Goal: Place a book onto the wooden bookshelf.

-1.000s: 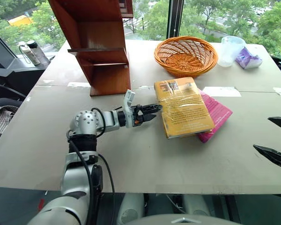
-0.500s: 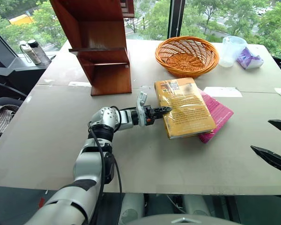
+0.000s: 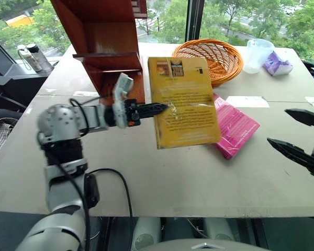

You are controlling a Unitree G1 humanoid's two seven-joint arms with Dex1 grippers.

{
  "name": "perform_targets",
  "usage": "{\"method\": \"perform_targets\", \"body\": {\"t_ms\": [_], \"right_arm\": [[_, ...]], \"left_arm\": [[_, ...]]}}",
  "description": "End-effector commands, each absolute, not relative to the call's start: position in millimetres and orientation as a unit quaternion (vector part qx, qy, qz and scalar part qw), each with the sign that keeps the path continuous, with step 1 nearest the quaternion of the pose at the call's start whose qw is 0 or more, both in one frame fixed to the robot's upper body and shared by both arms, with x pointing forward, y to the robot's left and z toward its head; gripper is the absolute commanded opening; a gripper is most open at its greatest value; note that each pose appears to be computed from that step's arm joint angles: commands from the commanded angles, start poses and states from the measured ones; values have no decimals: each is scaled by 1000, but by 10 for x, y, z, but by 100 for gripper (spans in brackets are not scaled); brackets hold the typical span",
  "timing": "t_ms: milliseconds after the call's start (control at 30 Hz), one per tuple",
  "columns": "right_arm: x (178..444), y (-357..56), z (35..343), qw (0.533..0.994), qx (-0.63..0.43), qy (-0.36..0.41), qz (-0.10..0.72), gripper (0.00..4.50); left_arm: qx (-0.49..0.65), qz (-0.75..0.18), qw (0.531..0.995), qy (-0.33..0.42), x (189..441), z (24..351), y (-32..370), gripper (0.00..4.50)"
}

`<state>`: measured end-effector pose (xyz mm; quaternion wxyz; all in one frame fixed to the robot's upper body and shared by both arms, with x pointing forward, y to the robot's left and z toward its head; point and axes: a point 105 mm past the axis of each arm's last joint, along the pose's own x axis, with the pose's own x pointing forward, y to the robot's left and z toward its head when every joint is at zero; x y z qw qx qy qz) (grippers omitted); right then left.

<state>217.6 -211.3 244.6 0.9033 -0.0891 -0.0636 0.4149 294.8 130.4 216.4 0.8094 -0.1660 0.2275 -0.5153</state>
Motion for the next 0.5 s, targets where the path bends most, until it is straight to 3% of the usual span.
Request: {"method": "perform_targets", "body": {"t_ms": [33, 133, 267, 400, 500], "right_arm": [[2331, -2143, 2492, 901, -85, -87, 417, 450], [2472, -2184, 2475, 899, -76, -92, 422, 450], [2655, -2270, 2551, 896, -72, -119, 421, 450], [2776, -2263, 2616, 892, -83, -141, 422, 450], [2815, -2258, 2631, 889, -85, -152, 424, 450]], "left_arm": [[26, -499, 860, 101, 2741, 2569, 1298, 12], [171, -445, 879, -30, 2750, 3050, 1328, 12], [360, -367, 845, -148, 2794, 3560, 1346, 12], [522, -261, 789, -193, 2982, 3934, 1458, 12], [620, -234, 731, -164, 3107, 3988, 1504, 12]]}}
